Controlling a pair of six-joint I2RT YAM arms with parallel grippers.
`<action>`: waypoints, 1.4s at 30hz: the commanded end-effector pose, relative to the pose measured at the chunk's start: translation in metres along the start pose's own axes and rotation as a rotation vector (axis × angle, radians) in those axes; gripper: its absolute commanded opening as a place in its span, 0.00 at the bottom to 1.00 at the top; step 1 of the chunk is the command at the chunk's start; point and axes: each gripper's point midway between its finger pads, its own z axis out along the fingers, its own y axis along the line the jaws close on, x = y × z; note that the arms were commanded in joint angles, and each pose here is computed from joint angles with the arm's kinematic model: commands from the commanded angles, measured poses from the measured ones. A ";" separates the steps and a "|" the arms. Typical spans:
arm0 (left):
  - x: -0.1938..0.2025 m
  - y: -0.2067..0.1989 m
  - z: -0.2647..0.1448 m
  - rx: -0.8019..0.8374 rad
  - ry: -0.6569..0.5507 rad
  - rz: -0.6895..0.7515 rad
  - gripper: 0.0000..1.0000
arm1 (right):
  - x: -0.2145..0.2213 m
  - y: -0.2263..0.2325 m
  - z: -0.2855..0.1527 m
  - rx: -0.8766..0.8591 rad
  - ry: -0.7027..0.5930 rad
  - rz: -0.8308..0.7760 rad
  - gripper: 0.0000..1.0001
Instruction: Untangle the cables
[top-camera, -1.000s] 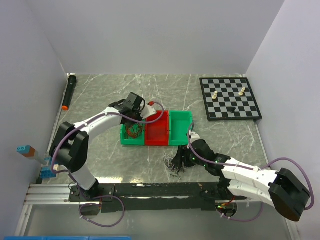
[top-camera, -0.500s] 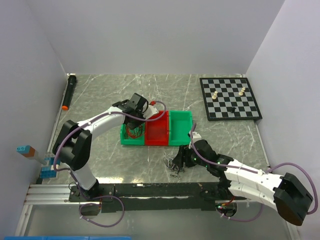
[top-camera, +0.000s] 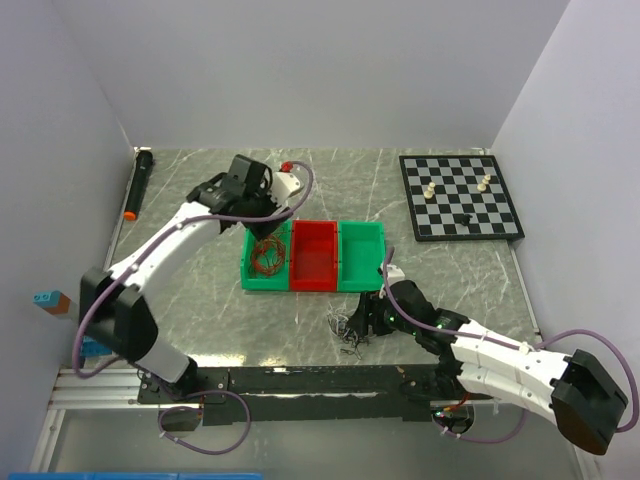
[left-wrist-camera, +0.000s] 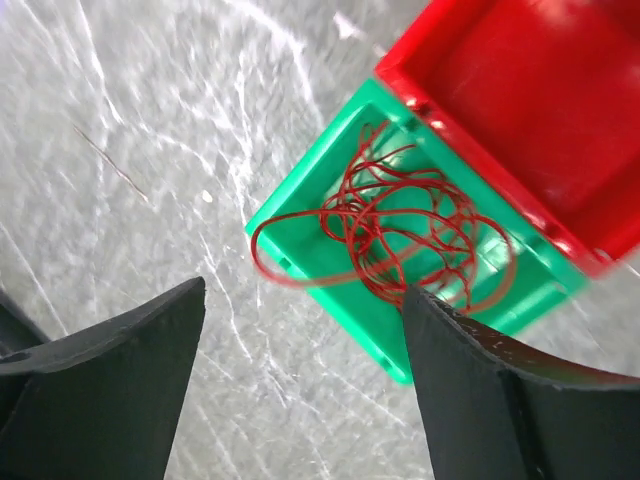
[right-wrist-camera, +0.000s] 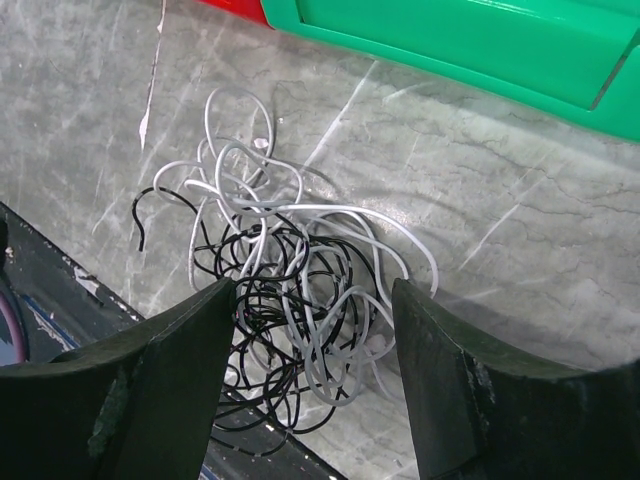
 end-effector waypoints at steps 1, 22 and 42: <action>-0.007 -0.016 -0.033 0.073 -0.059 0.019 0.85 | -0.021 0.013 -0.005 -0.026 -0.054 -0.002 0.69; -0.050 -0.250 -0.056 0.599 -0.567 0.507 0.99 | -0.039 0.014 -0.045 -0.009 -0.165 0.021 0.25; -0.031 -0.311 0.002 0.734 -0.502 0.641 0.53 | -0.043 -0.001 -0.061 0.034 -0.251 0.100 0.45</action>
